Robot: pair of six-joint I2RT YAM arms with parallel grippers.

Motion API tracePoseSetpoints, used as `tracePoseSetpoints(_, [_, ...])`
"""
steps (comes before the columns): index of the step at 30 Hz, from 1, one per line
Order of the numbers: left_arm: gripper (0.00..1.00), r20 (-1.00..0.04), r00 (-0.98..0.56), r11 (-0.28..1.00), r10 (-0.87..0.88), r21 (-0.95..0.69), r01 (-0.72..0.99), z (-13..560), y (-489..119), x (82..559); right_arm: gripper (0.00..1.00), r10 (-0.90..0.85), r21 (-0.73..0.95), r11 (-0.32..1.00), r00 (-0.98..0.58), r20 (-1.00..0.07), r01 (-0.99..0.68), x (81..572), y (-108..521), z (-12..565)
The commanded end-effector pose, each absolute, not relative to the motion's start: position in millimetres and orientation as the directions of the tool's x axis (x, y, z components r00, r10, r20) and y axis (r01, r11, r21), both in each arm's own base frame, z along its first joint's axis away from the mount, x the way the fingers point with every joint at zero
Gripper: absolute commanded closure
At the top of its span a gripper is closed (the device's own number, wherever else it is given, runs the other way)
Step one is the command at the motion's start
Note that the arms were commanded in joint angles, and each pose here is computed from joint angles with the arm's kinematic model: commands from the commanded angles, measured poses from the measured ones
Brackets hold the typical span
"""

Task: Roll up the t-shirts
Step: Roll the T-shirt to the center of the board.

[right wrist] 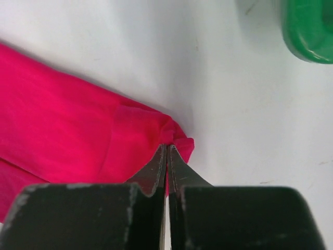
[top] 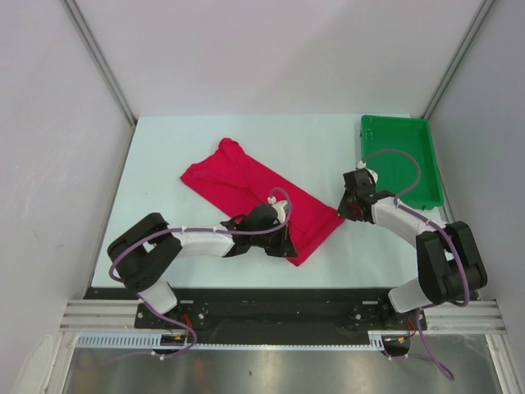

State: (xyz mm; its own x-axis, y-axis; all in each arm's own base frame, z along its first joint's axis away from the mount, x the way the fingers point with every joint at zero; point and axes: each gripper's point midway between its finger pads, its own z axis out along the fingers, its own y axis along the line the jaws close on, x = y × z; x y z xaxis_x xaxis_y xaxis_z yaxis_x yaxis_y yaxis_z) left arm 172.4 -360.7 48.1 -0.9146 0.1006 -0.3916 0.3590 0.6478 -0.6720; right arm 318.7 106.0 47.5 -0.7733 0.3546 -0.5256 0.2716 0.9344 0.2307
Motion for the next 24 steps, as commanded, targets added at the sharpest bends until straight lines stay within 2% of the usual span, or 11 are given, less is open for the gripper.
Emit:
tracePoseSetpoints(1, [1.0, -0.441, -0.894, 0.637, 0.082, -0.666, 0.387, 62, -357, 179, 1.0, 0.361, 0.258, 0.931, -0.733, -0.576, 0.256, 340, 118, 68])
tracePoseSetpoints(3, [1.0, -0.438, -0.896, 0.642, 0.081, -0.664, 0.383, 60, -356, 178, 0.94, 0.355, 0.253, 0.934, -0.734, -0.578, 0.253, 341, 120, 71])
tracePoseSetpoints(4, [1.0, -0.438, -0.895, 0.641, 0.081, -0.665, 0.383, 61, -357, 178, 0.85, 0.358, 0.24, 0.934, -0.733, -0.578, 0.266, 339, 116, 70])
tracePoseSetpoints(7, [1.0, -0.437, -0.896, 0.638, 0.079, -0.668, 0.382, 61, -358, 179, 0.71, 0.348, 0.19, 0.937, -0.723, -0.597, 0.294, 335, 103, 74])
tracePoseSetpoints(15, [1.0, -0.439, -0.895, 0.633, 0.082, -0.671, 0.387, 62, -360, 180, 0.64, 0.363, 0.171, 0.93, -0.725, -0.585, 0.326, 322, 85, 64])
tracePoseSetpoints(20, [1.0, -0.442, -0.893, 0.631, 0.083, -0.671, 0.391, 64, -360, 179, 0.63, 0.376, 0.202, 0.926, -0.729, -0.572, 0.319, 324, 92, 58])
tracePoseSetpoints(23, [1.0, -0.439, -0.895, 0.636, 0.084, -0.667, 0.387, 61, -358, 179, 0.69, 0.385, 0.232, 0.923, -0.727, -0.569, 0.307, 329, 98, 58])
tracePoseSetpoints(24, [1.0, -0.441, -0.894, 0.635, 0.083, -0.668, 0.388, 62, -358, 179, 0.75, 0.389, 0.24, 0.921, -0.725, -0.568, 0.306, 329, 99, 59])
